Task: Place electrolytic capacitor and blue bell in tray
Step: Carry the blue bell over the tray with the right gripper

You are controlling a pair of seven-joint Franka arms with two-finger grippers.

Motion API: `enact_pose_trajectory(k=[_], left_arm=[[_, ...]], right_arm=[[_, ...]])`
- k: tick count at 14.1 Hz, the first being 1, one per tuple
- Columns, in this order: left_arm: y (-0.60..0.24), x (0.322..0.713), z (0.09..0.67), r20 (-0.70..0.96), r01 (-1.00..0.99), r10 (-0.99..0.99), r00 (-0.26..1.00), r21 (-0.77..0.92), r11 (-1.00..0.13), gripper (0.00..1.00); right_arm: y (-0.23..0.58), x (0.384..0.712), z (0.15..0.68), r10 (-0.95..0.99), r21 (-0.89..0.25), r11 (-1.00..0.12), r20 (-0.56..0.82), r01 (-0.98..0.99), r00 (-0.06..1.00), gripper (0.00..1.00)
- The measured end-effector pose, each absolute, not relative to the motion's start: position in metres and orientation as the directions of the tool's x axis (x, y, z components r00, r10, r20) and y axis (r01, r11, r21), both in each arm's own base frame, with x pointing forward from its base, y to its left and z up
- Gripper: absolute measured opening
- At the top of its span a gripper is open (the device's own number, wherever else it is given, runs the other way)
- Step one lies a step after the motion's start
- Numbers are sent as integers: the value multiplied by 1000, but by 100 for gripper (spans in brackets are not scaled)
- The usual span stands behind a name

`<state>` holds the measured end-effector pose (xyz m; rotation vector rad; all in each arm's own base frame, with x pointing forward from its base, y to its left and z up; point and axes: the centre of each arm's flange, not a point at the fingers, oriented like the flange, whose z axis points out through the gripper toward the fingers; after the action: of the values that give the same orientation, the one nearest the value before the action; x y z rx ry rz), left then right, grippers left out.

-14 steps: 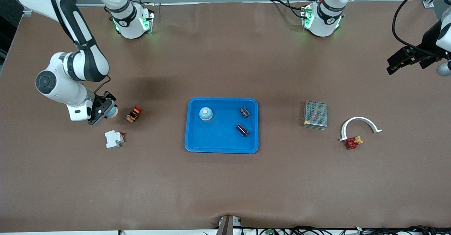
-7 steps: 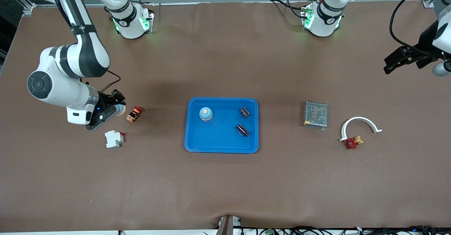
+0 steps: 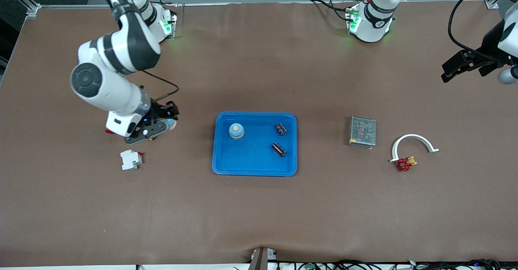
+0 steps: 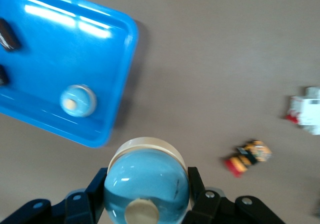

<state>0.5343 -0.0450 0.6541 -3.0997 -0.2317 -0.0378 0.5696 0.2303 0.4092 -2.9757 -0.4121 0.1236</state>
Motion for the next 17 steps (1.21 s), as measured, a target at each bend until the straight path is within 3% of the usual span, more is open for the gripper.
enact_pose_trajectory(k=[10, 17], left_arm=[[-49, 534, 654, 25, 144, 143, 989, -13, -990, 100], [-52, 534, 652, 21, 139, 139, 990, -13, -990, 100]], right_arm=[[365, 582, 355, 79, -158, -985, -20, 75, 997, 67], [377, 600, 289, 33, -169, -985, 27, 37, 999, 67]])
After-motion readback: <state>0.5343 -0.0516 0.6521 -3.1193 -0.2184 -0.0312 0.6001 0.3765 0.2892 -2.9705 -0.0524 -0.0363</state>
